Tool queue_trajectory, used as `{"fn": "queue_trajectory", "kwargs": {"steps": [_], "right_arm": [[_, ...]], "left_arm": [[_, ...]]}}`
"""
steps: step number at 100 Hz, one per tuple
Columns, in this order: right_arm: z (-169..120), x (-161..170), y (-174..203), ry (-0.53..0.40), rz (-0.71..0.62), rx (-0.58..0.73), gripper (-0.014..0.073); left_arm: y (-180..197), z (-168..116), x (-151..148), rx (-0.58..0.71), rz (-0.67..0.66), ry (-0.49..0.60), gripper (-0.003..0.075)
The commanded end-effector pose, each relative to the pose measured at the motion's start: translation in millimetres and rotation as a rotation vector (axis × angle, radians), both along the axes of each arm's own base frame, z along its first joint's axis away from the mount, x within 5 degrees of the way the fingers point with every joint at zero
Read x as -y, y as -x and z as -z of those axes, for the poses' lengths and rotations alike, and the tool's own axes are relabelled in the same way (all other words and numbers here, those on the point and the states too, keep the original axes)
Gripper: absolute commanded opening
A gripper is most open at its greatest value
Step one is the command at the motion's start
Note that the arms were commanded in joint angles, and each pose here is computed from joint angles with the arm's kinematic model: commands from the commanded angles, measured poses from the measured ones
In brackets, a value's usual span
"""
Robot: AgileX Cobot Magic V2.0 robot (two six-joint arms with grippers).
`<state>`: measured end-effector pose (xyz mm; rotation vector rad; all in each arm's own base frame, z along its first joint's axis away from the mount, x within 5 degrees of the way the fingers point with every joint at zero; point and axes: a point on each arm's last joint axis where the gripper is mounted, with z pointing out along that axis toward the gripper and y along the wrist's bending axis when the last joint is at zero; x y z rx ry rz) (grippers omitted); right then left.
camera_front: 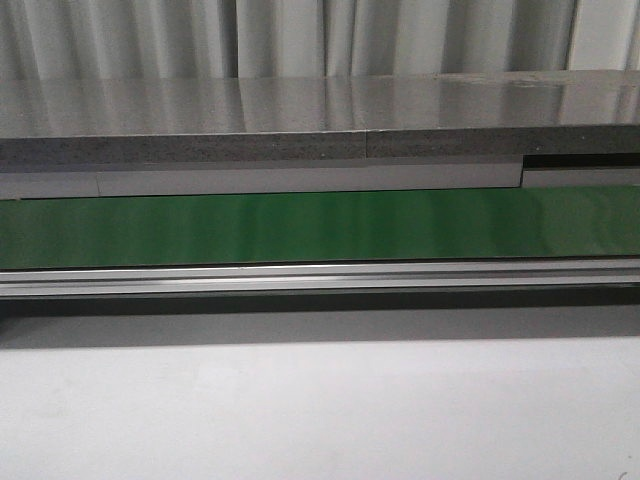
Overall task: Move button from left to right
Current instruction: 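Lower the open left gripper over the yellow-capped push-button in the tray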
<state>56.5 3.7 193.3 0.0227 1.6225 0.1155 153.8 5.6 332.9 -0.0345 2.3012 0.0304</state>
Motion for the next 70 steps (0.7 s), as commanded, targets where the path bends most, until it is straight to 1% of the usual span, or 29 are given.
{"fn": "queue_trajectory", "kwargs": {"steps": [1, 21, 33, 42, 56, 70], "right_arm": [[-14, 0, 2, 0.001, 0.003, 0.118, -0.0068], [-14, 0, 2, 0.001, 0.003, 0.118, -0.0068], [-14, 0, 2, 0.001, 0.003, 0.118, -0.0068], [-14, 0, 2, 0.001, 0.003, 0.118, -0.0068], [-14, 0, 2, 0.001, 0.003, 0.118, -0.0068], [-14, 0, 2, 0.001, 0.003, 0.118, -0.0068]], "left_arm": [[-18, -18, -11, 0.07, -0.063, -0.005, 0.0653], [-56, -20, -40, 0.044, -0.181, 0.0, 0.0628], [-81, -15, -59, 0.01, -0.235, 0.004, 0.0628], [-100, -9, -72, -0.023, -0.252, -0.005, 0.0628], [-130, 6, -95, -0.065, -0.289, -0.006, 0.0628], [-153, 31, -109, -0.156, -0.305, 0.013, 0.0628]]}}
